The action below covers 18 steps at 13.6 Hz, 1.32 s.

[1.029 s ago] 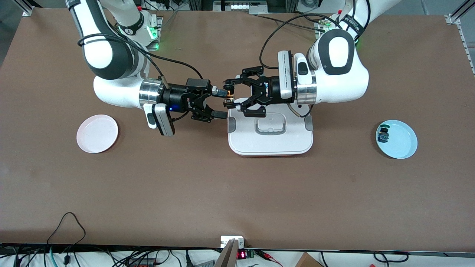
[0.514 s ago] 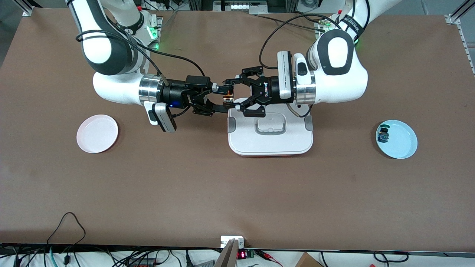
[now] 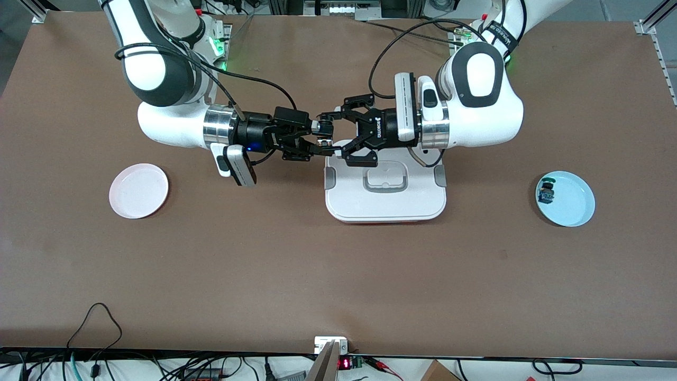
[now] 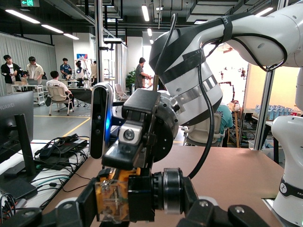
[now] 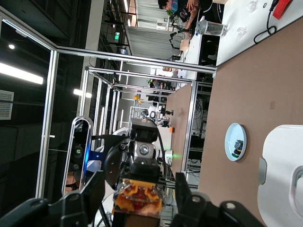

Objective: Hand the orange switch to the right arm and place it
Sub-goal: 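Grasp the orange switch with the right gripper from the left gripper, then open the left gripper and withdraw it while the right gripper pulls back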

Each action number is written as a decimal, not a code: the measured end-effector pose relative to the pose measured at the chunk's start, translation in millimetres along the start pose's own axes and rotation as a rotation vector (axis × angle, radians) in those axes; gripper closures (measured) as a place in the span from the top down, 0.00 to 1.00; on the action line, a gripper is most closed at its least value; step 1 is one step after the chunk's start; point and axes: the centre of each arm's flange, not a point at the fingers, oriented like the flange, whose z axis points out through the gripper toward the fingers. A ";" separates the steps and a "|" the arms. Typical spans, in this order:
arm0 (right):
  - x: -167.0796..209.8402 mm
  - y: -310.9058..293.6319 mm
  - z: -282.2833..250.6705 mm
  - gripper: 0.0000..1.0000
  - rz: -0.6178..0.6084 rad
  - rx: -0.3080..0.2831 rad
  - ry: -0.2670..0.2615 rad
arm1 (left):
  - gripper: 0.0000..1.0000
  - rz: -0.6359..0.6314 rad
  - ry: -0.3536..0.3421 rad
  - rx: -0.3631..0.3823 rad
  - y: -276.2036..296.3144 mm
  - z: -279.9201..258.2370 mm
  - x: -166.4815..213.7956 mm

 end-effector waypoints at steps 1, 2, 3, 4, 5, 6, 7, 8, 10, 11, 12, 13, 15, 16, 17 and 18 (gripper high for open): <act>0.0 0.0 0.0 0.66 0.000 0.000 0.000 | 0.72 -0.002 0.000 -0.001 0.3 0.7 -0.7; 0.0 0.0 0.0 0.62 0.000 0.000 0.000 | 0.72 -0.006 0.001 -0.004 0.6 2.2 -2.7; 0.1 0.0 -0.1 0.62 0.000 0.000 0.000 | 0.72 -0.012 0.002 -0.008 0.8 3.9 -5.5; -0.3 2.5 -1.2 0.55 0.004 -0.004 0.002 | 0.72 -0.015 0.006 -0.008 0.4 4.5 -6.2; -0.5 3.6 -1.7 0.55 0.005 -0.006 0.003 | 0.72 -0.017 0.007 -0.009 0.3 5.1 -7.1; -0.7 5.8 -2.8 0.43 0.009 -0.008 0.004 | 0.72 -0.017 0.010 -0.009 0.3 5.3 -6.2; -0.8 6.2 -3.1 0.41 0.012 -0.006 0.005 | 0.72 -0.011 0.010 -0.009 0.4 5.6 -6.3; -0.8 6.1 -3.1 0.41 0.012 -0.006 0.005 | 0.72 -0.011 0.011 -0.009 0.4 5.6 -6.3; -0.8 6.1 -3.1 0.41 0.012 -0.006 0.005 | 0.72 -0.011 0.011 -0.009 0.4 5.6 -6.3; -0.7 6.1 -3.1 0.41 0.012 -0.006 0.005 | 0.72 -0.011 0.011 -0.009 0.4 5.6 -6.3; -0.8 6.0 -3.1 0.41 0.012 -0.006 0.005 | 0.72 -0.010 0.011 -0.009 0.4 5.7 -6.2; -0.8 5.8 -3.1 0.41 0.012 -0.006 0.005 | 0.78 -0.010 0.011 -0.010 1.0 6.4 -6.2; 0.1 3.9 -4.5 0.41 0.009 -0.004 0.008 | 0.96 -0.012 0.011 -0.009 0.5 6.1 -6.9; 1.2 2.4 -6.2 0.41 0.007 -0.003 0.011 | 1.00 -0.012 0.011 -0.008 -0.1 5.5 -7.4; 3.1 0.0 -9.0 0.41 0.004 -0.002 0.016 | 1.00 -0.013 0.011 -0.007 -0.6 4.9 -7.6; 5.8 -2.5 -13.2 0.41 0.000 0.002 0.021 | 1.00 -0.013 0.011 -0.005 -1.3 4.0 -7.7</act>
